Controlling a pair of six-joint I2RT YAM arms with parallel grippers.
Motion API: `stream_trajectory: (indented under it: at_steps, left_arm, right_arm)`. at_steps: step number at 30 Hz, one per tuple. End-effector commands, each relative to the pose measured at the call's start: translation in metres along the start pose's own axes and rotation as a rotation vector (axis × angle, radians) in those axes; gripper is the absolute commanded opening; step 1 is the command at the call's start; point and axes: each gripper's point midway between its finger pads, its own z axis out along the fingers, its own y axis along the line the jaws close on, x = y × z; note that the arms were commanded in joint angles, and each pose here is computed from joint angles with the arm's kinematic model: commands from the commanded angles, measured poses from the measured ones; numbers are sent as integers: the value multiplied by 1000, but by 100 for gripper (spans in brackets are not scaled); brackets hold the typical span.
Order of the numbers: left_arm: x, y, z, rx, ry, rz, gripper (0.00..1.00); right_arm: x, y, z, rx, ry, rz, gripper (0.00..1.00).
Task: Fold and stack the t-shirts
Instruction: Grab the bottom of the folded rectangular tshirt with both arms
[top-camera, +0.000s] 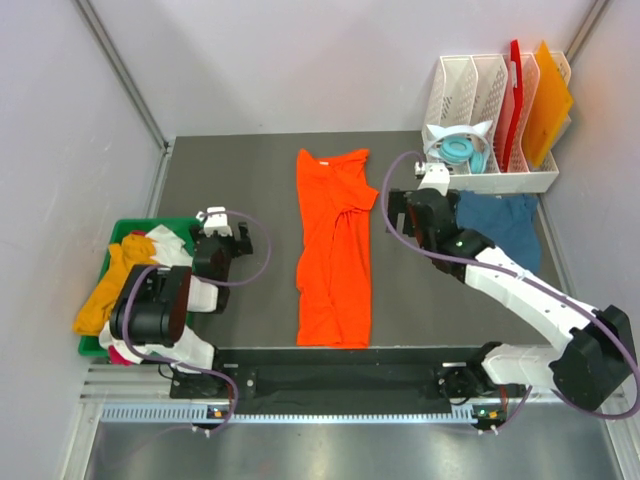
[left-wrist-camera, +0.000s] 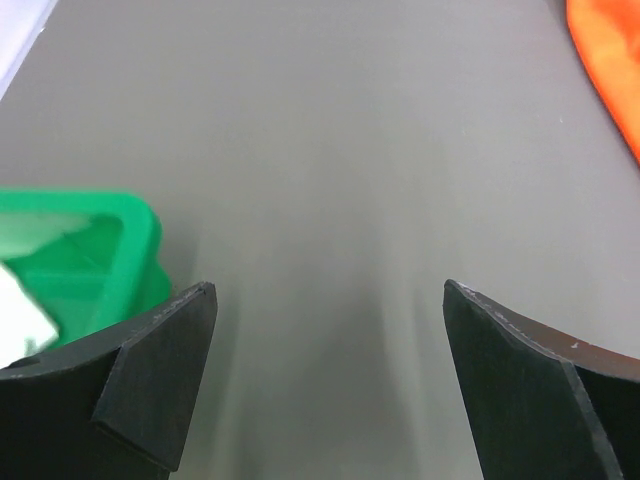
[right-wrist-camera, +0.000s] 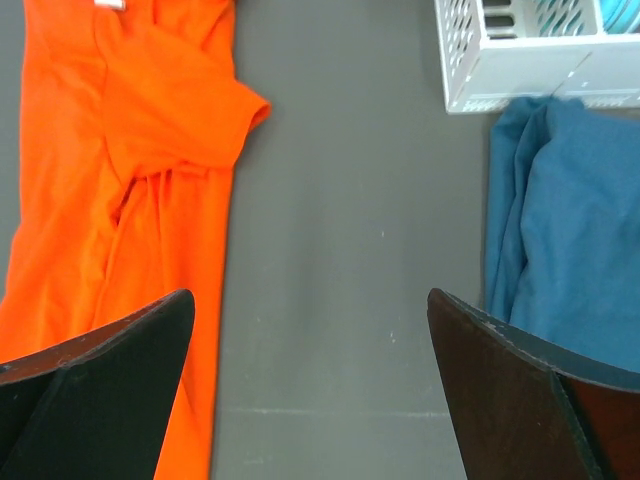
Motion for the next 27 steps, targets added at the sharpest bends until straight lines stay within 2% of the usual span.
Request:
stream_trajectory:
  at_steps: [1, 2, 3, 4, 6, 7, 9, 10, 12, 13, 14, 15, 16, 19, 20, 22, 24, 27]
  left_arm:
    - [-46, -3, -14, -147, -112, 87, 99]
    - [-54, -6, -14, -179, -102, 119, 99]
    - [-44, -13, -17, -172, -14, 161, 99]
    - [-81, -35, -15, -160, -76, 90, 99]
    - [-93, -43, -21, -219, -18, 7, 99]
    - [-97, -61, -31, -202, 60, -33, 99]
    - [-99, -74, -44, -213, 119, -46, 99]
    - [-91, -93, -63, -178, 191, -18, 99]
    - [-80, -112, -84, -131, 239, 16, 99]
    - [-77, -127, -99, -121, 244, -95, 99]
    - [-56, -118, -116, -154, 333, -110, 99]
    - [-49, -116, -123, -177, 361, -194, 99]
    - [-39, -120, -135, -184, 402, -368, 99]
    - [-18, -124, -164, -103, 498, -527, 99]
    - [-16, -142, -176, 19, 556, -545, 99]
    - [-17, -145, -191, 85, 576, -506, 99]
    - [-9, -134, -202, 45, 617, -412, 99]
    - [11, -129, -211, -8, 696, -398, 99]
  right_arm:
    - [2, 2, -7, -38, -6, 12, 100]
    - [4, 1, -7, -38, -1, 11, 100]
    - [8, 1, -5, -34, 10, 3, 100]
    - [8, 2, -6, -34, 13, 0, 100]
    - [13, 1, -7, -24, 34, -13, 100]
    - [13, 0, -9, -16, 34, -8, 100]
    - [12, -2, -13, -14, 26, -2, 100]
    - [15, -4, -14, -9, 28, -2, 100]
    - [14, -5, -17, -14, 15, 6, 100]
    - [18, -8, -17, -5, 17, 6, 100]
    - [19, -9, -18, -2, 16, 7, 100]
    - [19, -10, -20, -5, 13, 11, 100]
    - [23, -12, -21, -1, 20, 13, 100]
    - [25, -12, -27, -12, 15, 21, 100]
    - [28, -14, -29, -8, 21, 16, 100]
    - [31, -17, -34, 1, 23, 14, 100]
    - [32, -16, -38, -6, 20, 20, 100]
    - [46, -16, -42, -10, 39, 17, 100]
